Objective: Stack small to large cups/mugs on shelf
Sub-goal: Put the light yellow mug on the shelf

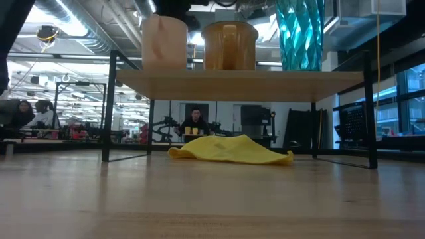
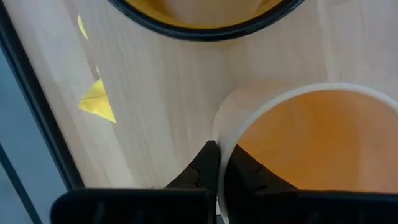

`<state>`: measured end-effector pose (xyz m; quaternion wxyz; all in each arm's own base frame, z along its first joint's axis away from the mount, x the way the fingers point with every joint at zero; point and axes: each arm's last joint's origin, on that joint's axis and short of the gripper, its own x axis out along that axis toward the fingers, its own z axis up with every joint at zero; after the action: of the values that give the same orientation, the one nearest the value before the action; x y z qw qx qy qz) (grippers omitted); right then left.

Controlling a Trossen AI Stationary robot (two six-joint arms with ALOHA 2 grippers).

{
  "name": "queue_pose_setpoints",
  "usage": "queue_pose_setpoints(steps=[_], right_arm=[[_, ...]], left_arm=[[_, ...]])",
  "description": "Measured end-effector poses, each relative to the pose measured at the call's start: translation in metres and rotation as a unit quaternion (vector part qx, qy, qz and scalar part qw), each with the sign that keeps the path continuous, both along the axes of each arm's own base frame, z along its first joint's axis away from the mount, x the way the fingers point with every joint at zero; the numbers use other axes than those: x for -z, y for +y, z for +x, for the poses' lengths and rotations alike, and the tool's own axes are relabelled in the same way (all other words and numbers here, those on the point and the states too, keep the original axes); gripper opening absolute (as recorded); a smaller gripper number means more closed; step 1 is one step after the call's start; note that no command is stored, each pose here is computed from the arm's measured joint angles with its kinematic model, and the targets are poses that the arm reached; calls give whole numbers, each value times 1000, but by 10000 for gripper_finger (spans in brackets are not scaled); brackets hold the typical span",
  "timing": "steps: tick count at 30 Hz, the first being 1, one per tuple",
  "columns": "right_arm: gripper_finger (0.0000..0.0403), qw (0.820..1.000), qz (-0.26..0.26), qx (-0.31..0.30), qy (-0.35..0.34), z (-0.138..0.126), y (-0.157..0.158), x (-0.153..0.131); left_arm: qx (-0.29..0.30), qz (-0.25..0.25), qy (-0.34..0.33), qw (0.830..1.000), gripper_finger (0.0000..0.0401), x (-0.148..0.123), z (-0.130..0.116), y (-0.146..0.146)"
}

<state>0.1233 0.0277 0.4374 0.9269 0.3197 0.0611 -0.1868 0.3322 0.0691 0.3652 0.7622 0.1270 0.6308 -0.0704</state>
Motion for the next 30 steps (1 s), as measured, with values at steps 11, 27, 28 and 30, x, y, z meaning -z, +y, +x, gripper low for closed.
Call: queue_pose_setpoints(steps=[11, 27, 28, 30], right_arm=[[168, 1000, 5, 4, 10, -1, 0, 3], [168, 1000, 5, 4, 11, -1, 0, 3], [168, 1000, 5, 4, 11, -1, 0, 3], [168, 1000, 4, 4, 15, -1, 0, 3]], left_arm=[[15, -24, -22, 999, 5, -1, 1, 7], [12, -18, -24, 999, 65, -1, 2, 8], [11, -17, -23, 1000, 67, -1, 2, 8], [10, -12, -22, 1000, 71, -1, 2, 9]])
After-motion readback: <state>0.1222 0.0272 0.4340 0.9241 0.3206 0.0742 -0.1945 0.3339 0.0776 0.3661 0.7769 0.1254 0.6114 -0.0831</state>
